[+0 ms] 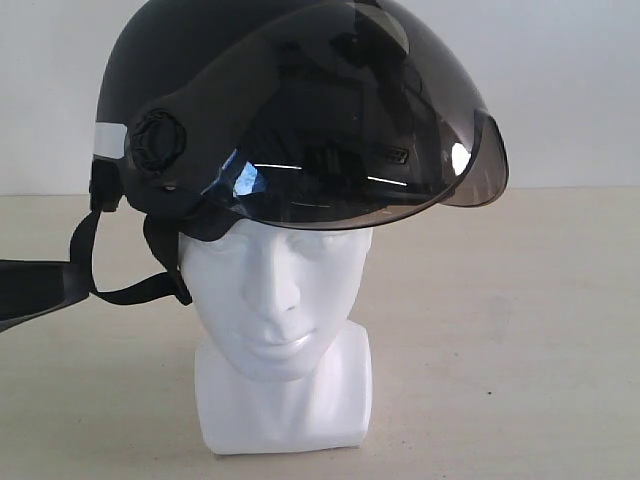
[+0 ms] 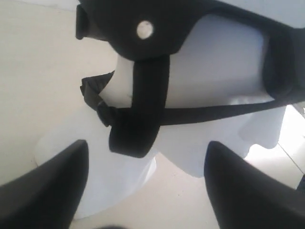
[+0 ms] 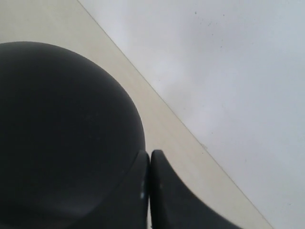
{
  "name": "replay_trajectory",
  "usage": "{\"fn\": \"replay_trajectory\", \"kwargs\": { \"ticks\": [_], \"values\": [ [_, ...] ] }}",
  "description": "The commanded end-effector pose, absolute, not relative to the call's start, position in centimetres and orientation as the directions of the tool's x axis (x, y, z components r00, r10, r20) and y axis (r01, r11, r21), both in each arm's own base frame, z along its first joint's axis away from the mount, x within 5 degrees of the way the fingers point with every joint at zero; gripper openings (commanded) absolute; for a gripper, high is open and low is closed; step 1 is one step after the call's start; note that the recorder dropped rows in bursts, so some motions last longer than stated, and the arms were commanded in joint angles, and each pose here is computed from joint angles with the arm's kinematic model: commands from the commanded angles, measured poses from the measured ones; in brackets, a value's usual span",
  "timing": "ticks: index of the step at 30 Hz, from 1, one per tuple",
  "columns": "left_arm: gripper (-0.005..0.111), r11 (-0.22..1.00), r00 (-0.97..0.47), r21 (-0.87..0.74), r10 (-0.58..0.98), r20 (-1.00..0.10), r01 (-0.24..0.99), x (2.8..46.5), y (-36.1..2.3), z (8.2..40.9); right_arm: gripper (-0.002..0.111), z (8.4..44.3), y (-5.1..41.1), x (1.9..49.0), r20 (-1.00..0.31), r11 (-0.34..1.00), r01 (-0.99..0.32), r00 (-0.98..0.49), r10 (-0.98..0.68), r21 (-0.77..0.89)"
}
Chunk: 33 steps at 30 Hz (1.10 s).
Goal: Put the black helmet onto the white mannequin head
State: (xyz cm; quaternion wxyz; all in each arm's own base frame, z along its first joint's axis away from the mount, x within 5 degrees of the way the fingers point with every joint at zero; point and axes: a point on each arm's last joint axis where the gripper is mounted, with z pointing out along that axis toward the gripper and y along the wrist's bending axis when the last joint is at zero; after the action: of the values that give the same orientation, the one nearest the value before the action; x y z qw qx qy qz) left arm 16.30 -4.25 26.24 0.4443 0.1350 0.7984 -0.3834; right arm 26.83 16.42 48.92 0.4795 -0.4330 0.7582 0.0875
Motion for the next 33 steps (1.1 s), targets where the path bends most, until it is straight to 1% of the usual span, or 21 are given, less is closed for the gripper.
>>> {"fn": "replay_trajectory", "kwargs": {
  "ticks": [1,6,10,16,19,24,26,31,33],
  "values": [
    [0.067,0.678,-0.549,-0.491,-0.152,-0.822,0.547,16.7,-4.1,26.2,0.000,49.2,16.2,26.9,-0.802,0.612,-0.728,-0.146,-0.579,-0.309],
    [0.067,0.668,-0.575,-0.524,-0.173,-0.800,0.528,17.5,-3.9,25.5,0.000,49.2,16.2,26.9,-0.802,0.612,-0.728,-0.146,-0.579,-0.309],
    [0.067,0.630,-0.583,-0.546,-0.176,-0.793,0.552,18.1,-4.4,25.0,0.000,49.2,16.1,27.0,-0.796,0.613,-0.723,-0.145,-0.587,-0.320],
    [0.065,0.607,-0.599,-0.556,-0.160,-0.785,0.567,19.0,-5.1,24.1,0.000,49.2,16.1,27.0,-0.796,0.613,-0.723,-0.145,-0.587,-0.320],
    [0.057,0.609,-0.593,-0.549,-0.155,-0.790,0.572,19.0,-5.1,24.0,0.000,49.2,16.1,27.0,-0.795,0.613,-0.721,-0.145,-0.589,-0.323],
    [0.029,0.602,-0.593,-0.534,-0.120,-0.796,0.594,18.8,-5.2,23.9,0.000,49.4,16.1,27.1,-0.807,0.620,-0.712,-0.130,-0.576,-0.328],
    [0.020,0.602,-0.594,-0.531,-0.114,-0.796,0.596,18.8,-5.3,23.9,0.000,49.5,16.1,27.2,-0.812,0.624,-0.708,-0.122,-0.570,-0.332],
    [0.006,0.602,-0.594,-0.531,-0.114,-0.796,0.596,18.8,-5.3,23.9,0.000,49.0,16.5,27.5,-0.810,0.609,-0.727,-0.127,-0.572,-0.316],
    [0.004,0.602,-0.594,-0.531,-0.114,-0.796,0.596,18.8,-5.3,23.9,0.000,48.6,17.0,27.5,-0.806,0.577,-0.763,-0.131,-0.577,-0.290]
  ]
}}
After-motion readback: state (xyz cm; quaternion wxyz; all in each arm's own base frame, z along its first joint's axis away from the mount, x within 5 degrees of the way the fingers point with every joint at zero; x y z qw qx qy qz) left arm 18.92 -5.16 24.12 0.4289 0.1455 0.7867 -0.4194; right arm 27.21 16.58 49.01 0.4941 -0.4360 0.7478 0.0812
